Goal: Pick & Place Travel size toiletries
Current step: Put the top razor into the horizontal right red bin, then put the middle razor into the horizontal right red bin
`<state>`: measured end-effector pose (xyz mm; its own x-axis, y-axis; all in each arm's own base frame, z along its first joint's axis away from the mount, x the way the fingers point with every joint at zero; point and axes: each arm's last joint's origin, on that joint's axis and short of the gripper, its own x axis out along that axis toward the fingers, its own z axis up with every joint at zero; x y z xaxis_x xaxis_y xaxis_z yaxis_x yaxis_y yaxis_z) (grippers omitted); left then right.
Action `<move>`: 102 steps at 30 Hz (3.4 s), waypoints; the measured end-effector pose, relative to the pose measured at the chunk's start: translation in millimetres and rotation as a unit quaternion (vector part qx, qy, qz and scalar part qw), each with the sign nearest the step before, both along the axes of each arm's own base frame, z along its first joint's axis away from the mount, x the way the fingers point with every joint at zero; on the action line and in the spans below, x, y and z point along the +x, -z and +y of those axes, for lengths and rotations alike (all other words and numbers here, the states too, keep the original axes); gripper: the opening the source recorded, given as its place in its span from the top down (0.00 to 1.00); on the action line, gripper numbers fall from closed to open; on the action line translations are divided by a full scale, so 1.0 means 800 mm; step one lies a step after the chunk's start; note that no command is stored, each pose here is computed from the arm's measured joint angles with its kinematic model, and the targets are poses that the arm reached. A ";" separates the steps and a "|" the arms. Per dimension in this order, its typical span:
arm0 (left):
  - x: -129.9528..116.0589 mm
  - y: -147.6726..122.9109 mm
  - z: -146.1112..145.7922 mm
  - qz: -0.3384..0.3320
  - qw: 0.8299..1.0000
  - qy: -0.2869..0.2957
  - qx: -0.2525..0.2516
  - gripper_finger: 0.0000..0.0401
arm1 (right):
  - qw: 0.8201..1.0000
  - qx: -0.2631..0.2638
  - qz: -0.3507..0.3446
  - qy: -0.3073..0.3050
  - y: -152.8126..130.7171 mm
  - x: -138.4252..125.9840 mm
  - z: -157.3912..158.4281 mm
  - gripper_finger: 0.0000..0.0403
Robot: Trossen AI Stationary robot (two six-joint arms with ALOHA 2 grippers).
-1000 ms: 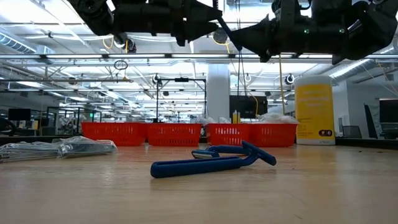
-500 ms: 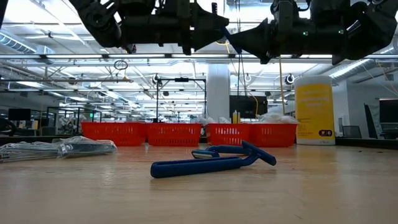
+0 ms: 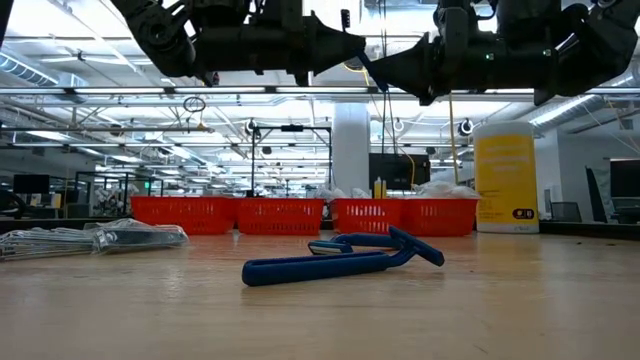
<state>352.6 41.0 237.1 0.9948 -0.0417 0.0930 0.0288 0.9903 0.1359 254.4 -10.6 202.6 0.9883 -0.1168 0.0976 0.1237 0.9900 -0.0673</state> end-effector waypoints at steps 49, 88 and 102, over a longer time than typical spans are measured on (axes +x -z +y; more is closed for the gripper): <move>-0.071 0.065 0.089 0.399 0.853 -0.334 -0.028 0.61 | 0.992 0.061 0.076 0.075 0.006 -0.012 -0.013 0.51; -0.042 0.042 0.042 0.293 0.912 -0.286 -0.018 0.26 | 0.928 -0.001 0.363 -0.079 0.122 0.044 0.072 0.56; -0.043 0.044 0.042 0.303 0.909 -0.286 -0.019 0.26 | 0.920 0.020 0.381 -0.086 0.121 0.037 0.084 0.57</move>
<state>318.3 74.7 201.9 0.7222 0.4900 -0.4882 -0.4340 0.8706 0.2318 283.6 56.4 106.0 0.7718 0.0601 -0.6331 -0.1033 0.9941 -0.0316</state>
